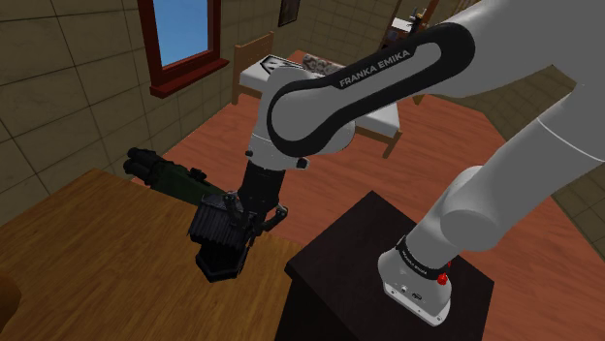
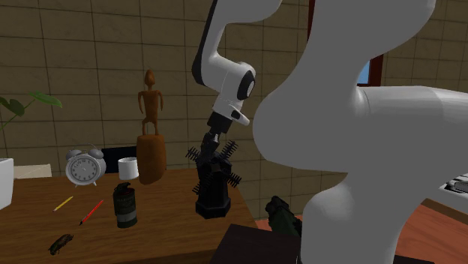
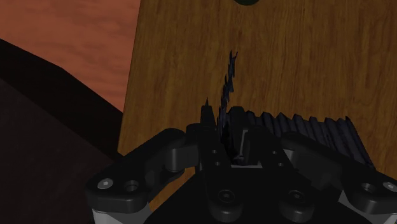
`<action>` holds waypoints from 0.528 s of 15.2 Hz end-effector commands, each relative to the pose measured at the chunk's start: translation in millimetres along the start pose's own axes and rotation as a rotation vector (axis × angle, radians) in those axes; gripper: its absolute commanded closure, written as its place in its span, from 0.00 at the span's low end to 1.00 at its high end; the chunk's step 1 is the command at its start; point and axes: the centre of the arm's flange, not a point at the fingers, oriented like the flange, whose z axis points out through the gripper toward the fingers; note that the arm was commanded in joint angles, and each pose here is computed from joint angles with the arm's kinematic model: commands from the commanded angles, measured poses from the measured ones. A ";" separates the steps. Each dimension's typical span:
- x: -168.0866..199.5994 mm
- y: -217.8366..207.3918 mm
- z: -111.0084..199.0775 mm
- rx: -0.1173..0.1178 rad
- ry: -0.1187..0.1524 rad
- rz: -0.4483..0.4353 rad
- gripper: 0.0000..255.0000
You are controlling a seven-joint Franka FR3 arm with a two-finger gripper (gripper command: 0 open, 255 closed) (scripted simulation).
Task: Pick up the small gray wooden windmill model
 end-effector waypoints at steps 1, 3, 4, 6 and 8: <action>0.1 0.0 0.3 0.000 0.000 0.000 1.00; 0.1 0.0 0.2 0.000 0.000 0.000 1.00; 0.1 0.0 0.2 0.000 0.000 0.000 1.00; 0.0 -0.1 0.1 0.000 0.000 0.000 1.00; -4.8 -0.3 -9.3 0.000 0.000 0.000 1.00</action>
